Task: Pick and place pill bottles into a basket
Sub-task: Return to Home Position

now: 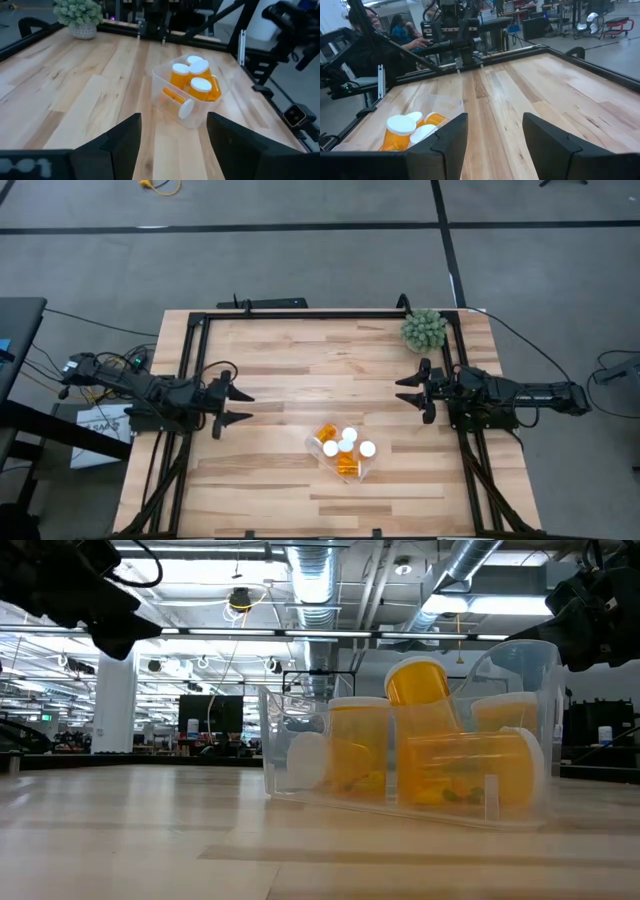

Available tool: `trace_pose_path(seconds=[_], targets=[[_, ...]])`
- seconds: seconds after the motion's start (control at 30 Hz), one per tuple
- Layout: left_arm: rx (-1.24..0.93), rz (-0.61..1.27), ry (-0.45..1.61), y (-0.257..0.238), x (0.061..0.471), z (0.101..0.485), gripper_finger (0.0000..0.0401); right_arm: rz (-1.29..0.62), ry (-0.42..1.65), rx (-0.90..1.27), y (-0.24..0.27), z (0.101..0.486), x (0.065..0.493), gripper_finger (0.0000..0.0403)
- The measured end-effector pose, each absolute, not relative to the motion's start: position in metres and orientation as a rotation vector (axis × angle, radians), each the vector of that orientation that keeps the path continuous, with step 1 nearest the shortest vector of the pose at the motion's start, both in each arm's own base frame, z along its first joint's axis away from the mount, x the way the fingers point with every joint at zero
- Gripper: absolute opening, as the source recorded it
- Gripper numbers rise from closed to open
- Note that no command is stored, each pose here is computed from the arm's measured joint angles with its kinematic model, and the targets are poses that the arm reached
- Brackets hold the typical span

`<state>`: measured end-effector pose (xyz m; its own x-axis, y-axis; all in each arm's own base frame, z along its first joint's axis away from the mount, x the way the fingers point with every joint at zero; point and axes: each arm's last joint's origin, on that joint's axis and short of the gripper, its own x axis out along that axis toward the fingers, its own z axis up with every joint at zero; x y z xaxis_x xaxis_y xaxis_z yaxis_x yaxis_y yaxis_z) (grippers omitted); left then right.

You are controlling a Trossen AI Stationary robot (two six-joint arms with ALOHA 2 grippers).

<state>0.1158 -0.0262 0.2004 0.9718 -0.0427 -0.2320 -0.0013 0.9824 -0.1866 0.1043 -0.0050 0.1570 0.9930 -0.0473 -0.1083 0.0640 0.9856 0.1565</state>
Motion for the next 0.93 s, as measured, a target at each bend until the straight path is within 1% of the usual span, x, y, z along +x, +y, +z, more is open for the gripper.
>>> trace_pose_path(seconds=[0.3, 0.63, 0.93], targets=[[-0.224, -0.019, 0.105, -0.022, 0.102, 0.19, 0.0215, -0.056, 0.105, 0.16, -0.005, 0.157, 0.104, 0.0182], [-0.255, -0.007, -0.044, -0.019, 0.097, 0.177, 0.0215, -0.056, 0.105, 0.161, -0.005, 0.157, 0.104, 0.0182], [-0.236, 0.024, -0.088, -0.018, 0.094, 0.175, 0.0215, -0.056, 0.105, 0.161, -0.005, 0.157, 0.104, 0.0182]])
